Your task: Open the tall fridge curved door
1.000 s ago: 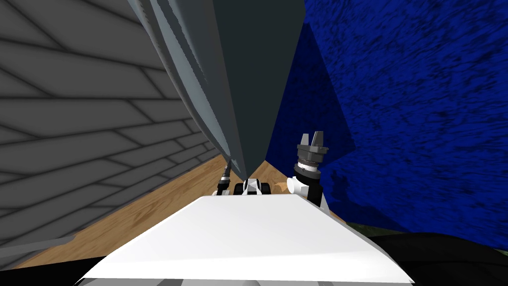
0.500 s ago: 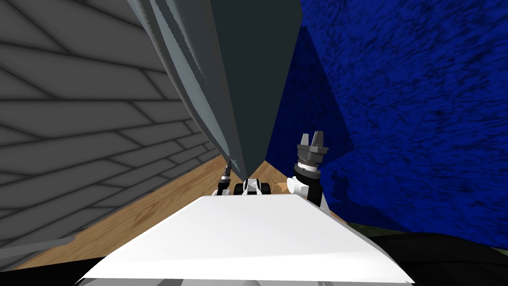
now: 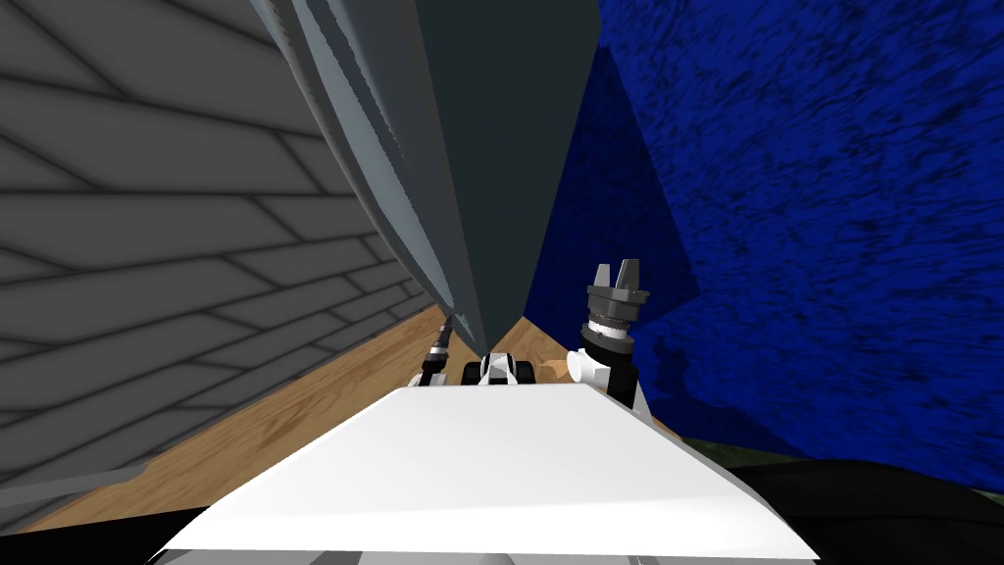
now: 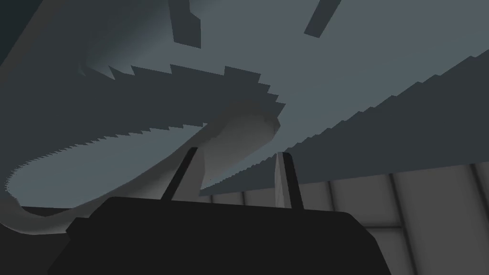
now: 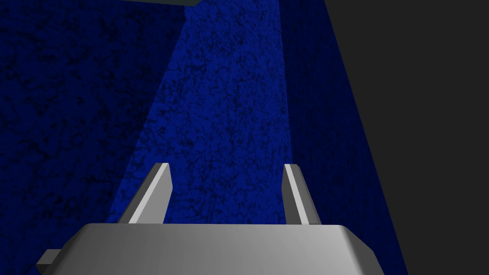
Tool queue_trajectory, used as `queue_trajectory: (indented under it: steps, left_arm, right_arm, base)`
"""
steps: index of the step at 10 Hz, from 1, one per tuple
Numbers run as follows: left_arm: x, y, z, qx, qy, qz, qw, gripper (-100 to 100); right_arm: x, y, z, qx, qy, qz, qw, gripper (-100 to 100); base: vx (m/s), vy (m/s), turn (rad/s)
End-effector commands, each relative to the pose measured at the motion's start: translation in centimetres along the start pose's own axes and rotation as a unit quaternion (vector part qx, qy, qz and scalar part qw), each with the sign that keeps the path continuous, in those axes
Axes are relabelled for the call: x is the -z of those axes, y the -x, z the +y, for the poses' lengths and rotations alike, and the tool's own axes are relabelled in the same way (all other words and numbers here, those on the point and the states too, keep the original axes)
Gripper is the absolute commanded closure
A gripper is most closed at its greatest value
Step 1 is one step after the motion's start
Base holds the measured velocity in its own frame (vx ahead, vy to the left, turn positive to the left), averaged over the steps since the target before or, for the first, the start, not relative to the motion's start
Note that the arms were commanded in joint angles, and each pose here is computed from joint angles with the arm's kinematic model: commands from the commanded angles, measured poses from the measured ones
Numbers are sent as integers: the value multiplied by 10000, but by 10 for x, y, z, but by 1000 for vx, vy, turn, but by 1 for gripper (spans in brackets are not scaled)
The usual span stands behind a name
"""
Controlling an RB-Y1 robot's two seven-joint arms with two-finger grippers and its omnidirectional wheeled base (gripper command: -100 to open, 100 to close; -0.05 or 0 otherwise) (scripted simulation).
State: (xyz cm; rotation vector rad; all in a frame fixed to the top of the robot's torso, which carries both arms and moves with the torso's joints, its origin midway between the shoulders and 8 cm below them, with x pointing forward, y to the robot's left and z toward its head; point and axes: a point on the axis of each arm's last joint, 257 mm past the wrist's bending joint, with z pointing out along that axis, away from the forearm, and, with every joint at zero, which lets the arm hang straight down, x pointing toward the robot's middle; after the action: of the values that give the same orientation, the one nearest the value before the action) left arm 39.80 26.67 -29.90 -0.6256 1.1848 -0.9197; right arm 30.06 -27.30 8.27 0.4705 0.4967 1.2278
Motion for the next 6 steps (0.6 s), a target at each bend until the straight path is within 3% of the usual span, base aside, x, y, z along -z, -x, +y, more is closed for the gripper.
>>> queue_trajectory:
  steps: [1, 6]
  left_arm:
    - [-9, 20, 5, -234, 47, 98, 9997, -100]
    - [-23, 44, 5, -455, 164, 154, 9987, -100]
  right_arm:
    - [0, 0, 0, 0, 0, 0, 10000, 0]
    - [0, 0, 0, 0, 0, 0, 10000, 0]
  base:
    - [-28, -52, 4]
    - [-17, -40, 2]
